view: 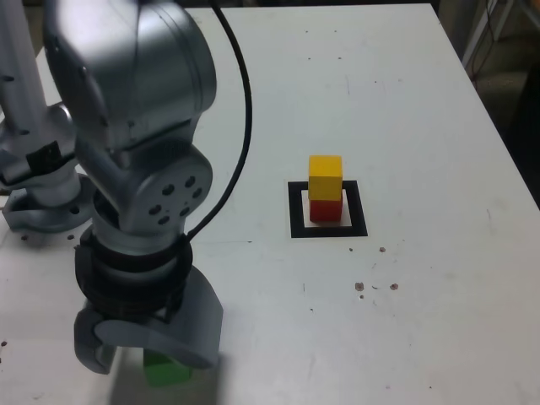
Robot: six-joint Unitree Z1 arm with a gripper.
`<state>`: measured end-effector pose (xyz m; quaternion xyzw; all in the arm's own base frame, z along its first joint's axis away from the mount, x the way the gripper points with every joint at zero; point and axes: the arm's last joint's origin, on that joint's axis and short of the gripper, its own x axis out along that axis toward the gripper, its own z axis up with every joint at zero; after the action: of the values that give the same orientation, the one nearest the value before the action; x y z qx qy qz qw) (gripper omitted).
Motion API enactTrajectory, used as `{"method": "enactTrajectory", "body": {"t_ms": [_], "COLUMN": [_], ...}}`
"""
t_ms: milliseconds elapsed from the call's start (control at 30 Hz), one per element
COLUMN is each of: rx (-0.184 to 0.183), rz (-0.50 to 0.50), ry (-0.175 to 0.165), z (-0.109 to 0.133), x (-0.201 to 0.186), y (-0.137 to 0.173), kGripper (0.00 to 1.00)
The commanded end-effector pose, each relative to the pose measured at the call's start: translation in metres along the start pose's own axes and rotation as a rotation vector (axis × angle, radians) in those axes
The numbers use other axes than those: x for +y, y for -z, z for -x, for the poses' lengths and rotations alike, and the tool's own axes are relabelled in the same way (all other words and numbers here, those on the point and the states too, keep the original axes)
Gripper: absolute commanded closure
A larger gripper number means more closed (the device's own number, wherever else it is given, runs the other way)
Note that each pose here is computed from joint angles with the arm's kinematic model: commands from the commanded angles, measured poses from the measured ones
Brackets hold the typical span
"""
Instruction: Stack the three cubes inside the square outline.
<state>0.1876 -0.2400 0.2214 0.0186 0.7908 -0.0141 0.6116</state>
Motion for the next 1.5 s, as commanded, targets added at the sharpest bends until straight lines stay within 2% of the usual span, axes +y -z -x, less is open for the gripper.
{"method": "enactTrajectory", "body": {"t_ms": [0,167,300,567,667,1200,1467], "rx": [0.002,0.012,0.013,-0.025,-0.037,-0.043,-0.041], "rz": [0.002,0.006,0.006,0.0,-0.003,-0.036,-0.053], "ry": [0.004,0.011,0.018,0.019,0.018,0.02,-0.003], "z": [-0.001,-0.003,-0.004,-0.004,-0.003,0.0,0.013], "x": [-0.002,-0.004,-0.005,-0.007,-0.007,-0.005,0.005], "y": [-0.003,-0.007,-0.009,-0.012,-0.013,-0.01,-0.002], "kGripper": [0.13,0.23,0.36,0.67,0.74,0.75,0.75]}}
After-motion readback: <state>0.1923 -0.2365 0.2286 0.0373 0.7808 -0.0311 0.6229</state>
